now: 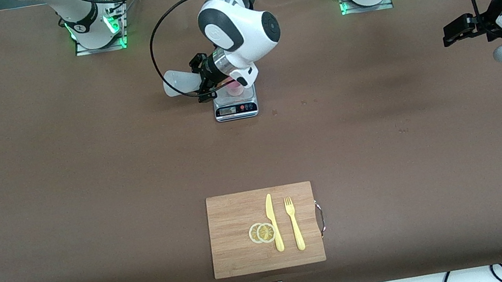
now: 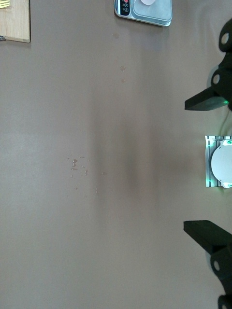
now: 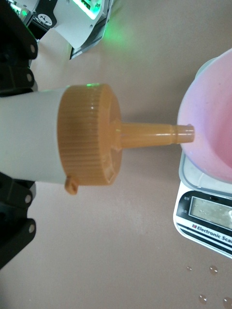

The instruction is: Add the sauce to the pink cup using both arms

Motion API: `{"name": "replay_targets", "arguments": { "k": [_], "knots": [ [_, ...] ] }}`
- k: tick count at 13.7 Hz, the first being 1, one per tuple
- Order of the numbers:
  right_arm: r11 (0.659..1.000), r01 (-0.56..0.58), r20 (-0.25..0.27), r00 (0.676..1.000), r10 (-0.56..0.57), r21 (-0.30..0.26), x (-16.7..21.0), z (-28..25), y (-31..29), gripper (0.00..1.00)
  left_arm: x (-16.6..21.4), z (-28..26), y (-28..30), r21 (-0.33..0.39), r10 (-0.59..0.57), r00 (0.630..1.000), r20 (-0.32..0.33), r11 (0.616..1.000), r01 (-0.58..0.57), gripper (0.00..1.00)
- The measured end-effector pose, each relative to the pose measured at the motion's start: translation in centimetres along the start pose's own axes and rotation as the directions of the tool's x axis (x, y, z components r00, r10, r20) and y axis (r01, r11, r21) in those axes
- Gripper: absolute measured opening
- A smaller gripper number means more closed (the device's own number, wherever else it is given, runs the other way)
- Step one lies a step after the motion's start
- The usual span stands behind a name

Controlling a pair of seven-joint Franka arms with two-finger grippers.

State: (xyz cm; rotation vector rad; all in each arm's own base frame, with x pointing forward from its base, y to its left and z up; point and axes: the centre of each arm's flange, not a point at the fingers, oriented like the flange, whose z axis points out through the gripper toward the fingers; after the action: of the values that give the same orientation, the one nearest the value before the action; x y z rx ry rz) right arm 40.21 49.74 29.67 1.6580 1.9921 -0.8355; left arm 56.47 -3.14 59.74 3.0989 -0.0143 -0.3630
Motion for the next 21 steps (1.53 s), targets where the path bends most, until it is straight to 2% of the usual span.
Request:
{"name": "replay_targets", "arguments": {
  "k": [4, 7, 10, 12, 15, 17, 19, 21],
  "knots": [
    [1.0, -0.003, 0.001, 1.0, 0.003, -0.005, -0.1, -0.3, 0.0, 0.27, 0.0, 0.0, 0.0, 0.0, 0.0, 1.0, 0.0, 1.0, 0.0, 1.0],
    [1.0, 0.0, -0.02, 1.0, 0.0, 0.007, -1.3, -0.4, 1.2, 0.27, 0.0, 0.0, 0.0, 0.0, 0.001, 1.0, 0.0, 1.0, -0.001, 1.0],
    [0.997, 0.046, -0.128, 0.991, -0.037, 0.067, -4.7, 0.2, 4.3, 0.27, 0.0, 0.0, 0.1, 0.0, 0.001, 1.0, 0.0, 1.0, -0.001, 1.0],
    [0.992, 0.085, -0.238, 0.969, -0.062, 0.091, -7.6, 0.7, 6.6, 0.27, 0.0, 0.0, 0.1, 0.0, 0.001, 1.0, 0.0, 1.0, -0.001, 1.0],
    [0.984, 0.144, -0.407, 0.909, -0.089, 0.108, -12.1, 2.0, 9.9, 0.27, 0.0, 0.0, 0.1, 0.0, 0.001, 1.0, 0.0, 1.0, -0.001, 1.0],
    [0.979, 0.171, -0.526, 0.846, -0.089, 0.109, -15.6, 3.3, 12.2, 0.27, 0.0, 0.0, 0.1, -0.001, 0.002, 1.0, 0.0, 1.0, -0.002, 1.0],
    [0.979, 0.181, -0.646, 0.76, -0.076, 0.098, -19.7, 5.1, 14.6, 0.27, 0.1, 0.1, 0.1, -0.002, 0.002, 1.0, 0.001, 1.0, -0.002, 1.0],
    [0.977, 0.194, -0.757, 0.651, -0.061, 0.088, -23.6, 7.7, 16.5, 0.27, 0.1, 0.1, 0.1, -0.002, 0.001, 1.0, 0.0, 1.0, -0.001, 1.0]
  ]
}}
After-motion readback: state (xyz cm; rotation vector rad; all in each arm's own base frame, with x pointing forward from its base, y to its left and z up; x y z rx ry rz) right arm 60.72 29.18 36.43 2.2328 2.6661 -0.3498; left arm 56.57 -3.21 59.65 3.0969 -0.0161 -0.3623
